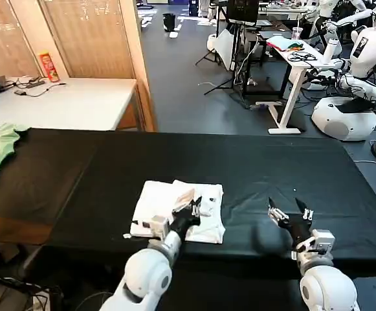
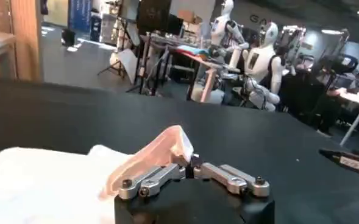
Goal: Fold and organize the clothes.
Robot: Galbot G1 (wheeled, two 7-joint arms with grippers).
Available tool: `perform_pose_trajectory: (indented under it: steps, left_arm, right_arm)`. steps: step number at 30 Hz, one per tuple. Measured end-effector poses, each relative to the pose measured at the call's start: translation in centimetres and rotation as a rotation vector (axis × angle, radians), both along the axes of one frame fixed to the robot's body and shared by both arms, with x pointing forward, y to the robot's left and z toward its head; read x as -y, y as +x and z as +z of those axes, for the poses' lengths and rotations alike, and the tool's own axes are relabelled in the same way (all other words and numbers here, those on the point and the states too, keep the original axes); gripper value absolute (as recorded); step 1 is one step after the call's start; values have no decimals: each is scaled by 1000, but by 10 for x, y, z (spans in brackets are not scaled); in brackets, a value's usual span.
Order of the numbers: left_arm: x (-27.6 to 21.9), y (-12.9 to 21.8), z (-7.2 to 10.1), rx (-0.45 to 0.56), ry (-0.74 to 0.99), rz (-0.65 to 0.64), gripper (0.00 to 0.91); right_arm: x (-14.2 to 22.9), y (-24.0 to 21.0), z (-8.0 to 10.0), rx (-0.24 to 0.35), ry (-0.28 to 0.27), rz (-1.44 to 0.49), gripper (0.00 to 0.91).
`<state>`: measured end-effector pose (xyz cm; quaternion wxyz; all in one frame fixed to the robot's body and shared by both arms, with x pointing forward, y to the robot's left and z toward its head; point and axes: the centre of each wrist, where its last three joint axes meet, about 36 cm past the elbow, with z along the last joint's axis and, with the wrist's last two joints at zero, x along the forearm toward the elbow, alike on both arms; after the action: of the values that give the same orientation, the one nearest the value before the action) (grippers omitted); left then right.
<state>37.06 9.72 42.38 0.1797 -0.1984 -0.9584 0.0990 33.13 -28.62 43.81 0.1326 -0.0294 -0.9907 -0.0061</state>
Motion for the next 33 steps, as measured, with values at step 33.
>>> perform_pose_trajectory:
  steps: [33]
  left_arm:
    - [-52, 13, 7, 301, 185, -8, 878]
  right_arm:
    - [-66, 32, -17, 33, -83, 504, 878]
